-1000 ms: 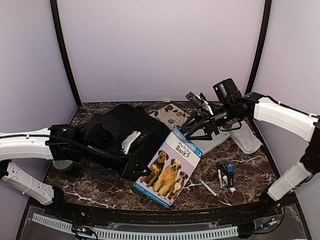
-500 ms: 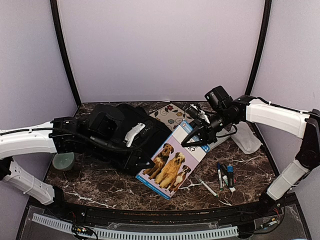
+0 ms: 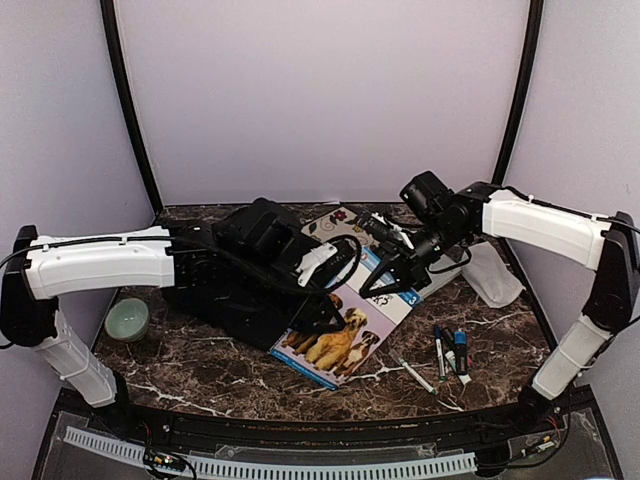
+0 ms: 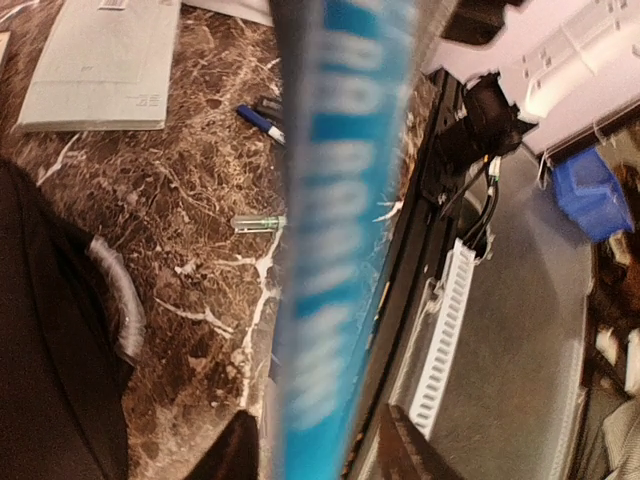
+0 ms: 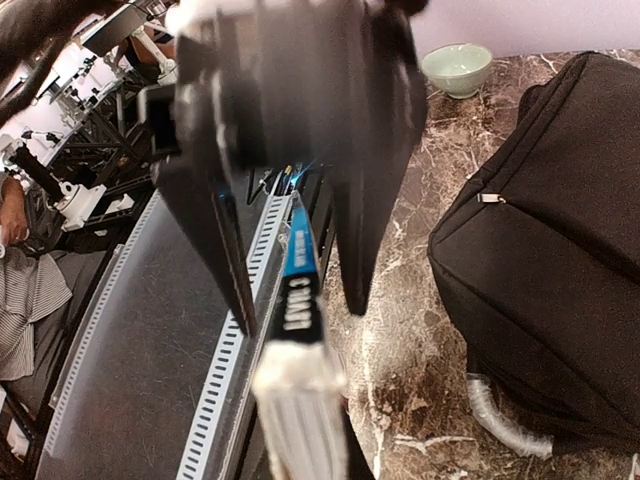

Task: Pack the student bag
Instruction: Pass from the right arm to the left, then pass from the left arm to the right

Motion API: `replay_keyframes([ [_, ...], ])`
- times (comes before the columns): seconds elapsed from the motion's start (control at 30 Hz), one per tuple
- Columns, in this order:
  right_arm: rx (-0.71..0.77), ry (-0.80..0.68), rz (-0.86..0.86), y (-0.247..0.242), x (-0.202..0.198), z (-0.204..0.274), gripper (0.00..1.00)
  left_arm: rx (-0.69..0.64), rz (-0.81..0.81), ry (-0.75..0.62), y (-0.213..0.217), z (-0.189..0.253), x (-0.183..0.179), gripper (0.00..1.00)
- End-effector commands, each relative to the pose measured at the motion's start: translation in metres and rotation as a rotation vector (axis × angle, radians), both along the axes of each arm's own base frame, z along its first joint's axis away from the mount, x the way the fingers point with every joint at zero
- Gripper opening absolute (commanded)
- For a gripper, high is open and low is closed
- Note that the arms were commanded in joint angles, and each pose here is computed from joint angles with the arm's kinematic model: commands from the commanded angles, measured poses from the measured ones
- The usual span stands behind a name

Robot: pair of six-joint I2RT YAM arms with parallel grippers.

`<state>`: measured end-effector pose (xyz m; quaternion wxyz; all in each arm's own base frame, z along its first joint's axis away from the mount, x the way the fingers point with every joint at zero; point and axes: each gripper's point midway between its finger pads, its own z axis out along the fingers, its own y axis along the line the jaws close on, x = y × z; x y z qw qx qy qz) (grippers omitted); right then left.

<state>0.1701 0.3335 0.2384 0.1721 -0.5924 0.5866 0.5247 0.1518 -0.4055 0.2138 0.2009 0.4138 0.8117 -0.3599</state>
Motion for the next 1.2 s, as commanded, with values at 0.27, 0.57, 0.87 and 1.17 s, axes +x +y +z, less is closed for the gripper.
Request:
replay_keyframes([
  [0.27, 0.116, 0.076, -0.053, -0.012, 0.03, 0.034, 0.43, -0.215, -0.033, -0.018, -0.001, 0.046, 0.023, 0.0],
  [0.57, 0.242, 0.101, -0.23, -0.018, 0.085, 0.087, 0.81, -0.478, 0.048, -0.067, 0.017, 0.118, 0.064, 0.0],
  [0.87, 0.447, 0.217, -0.196, -0.014, 0.094, 0.116, 0.87, -0.661, 0.014, -0.055, 0.015, 0.153, 0.075, 0.0],
  [1.17, 0.419, 0.368, -0.102, 0.0, 0.059, 0.106, 0.83, -0.7, 0.122, -0.097, 0.026, 0.156, 0.106, 0.0],
])
